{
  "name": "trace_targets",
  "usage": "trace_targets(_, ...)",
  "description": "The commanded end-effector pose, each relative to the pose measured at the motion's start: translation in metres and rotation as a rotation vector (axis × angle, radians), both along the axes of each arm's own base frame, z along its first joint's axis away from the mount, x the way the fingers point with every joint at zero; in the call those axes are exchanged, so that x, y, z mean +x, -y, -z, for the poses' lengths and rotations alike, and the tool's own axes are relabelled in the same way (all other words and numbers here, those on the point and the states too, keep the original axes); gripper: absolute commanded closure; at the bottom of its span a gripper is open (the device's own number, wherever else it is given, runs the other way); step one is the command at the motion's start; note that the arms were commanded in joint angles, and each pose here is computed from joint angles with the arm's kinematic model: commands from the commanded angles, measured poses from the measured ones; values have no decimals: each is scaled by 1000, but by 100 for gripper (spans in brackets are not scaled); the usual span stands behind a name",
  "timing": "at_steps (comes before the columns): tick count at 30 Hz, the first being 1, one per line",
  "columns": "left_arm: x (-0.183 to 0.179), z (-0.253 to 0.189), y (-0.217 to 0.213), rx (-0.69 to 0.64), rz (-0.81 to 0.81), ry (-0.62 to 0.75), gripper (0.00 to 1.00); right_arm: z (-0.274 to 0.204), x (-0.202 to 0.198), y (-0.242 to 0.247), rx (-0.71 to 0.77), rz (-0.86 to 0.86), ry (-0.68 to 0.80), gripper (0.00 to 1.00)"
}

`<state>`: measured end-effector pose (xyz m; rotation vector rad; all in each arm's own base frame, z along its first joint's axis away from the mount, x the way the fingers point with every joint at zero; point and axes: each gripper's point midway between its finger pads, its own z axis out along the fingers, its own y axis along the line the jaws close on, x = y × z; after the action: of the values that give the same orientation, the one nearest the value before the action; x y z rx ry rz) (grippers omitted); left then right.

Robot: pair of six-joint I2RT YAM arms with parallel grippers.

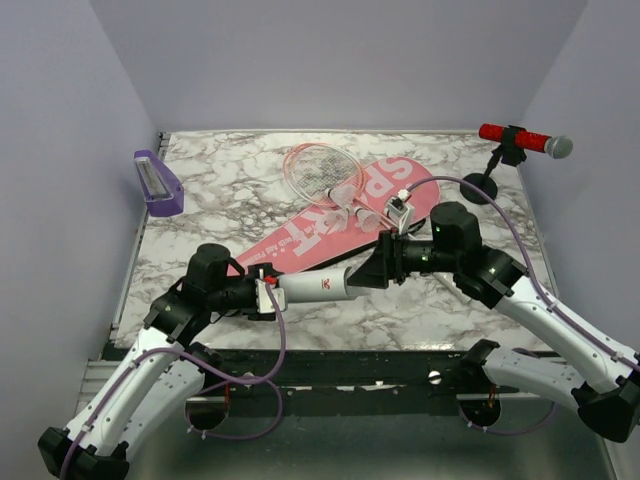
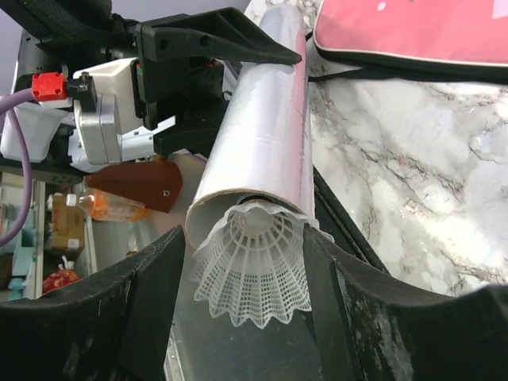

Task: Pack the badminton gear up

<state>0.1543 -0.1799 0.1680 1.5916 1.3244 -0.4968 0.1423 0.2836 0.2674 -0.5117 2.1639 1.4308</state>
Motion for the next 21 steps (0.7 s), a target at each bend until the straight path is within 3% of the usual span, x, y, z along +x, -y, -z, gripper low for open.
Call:
trace_targets(1, -3, -19, 11, -87, 25, -4, 49, -16, 6, 5, 19, 55, 59, 30)
trace_targets(6, -5, -17, 9, -89, 8, -20, 49, -41, 7, 22, 9, 129, 141, 29)
trace_targets(21, -11, -27, 11, -135, -6, -50, 50, -43, 18, 53, -46, 304, 197, 29)
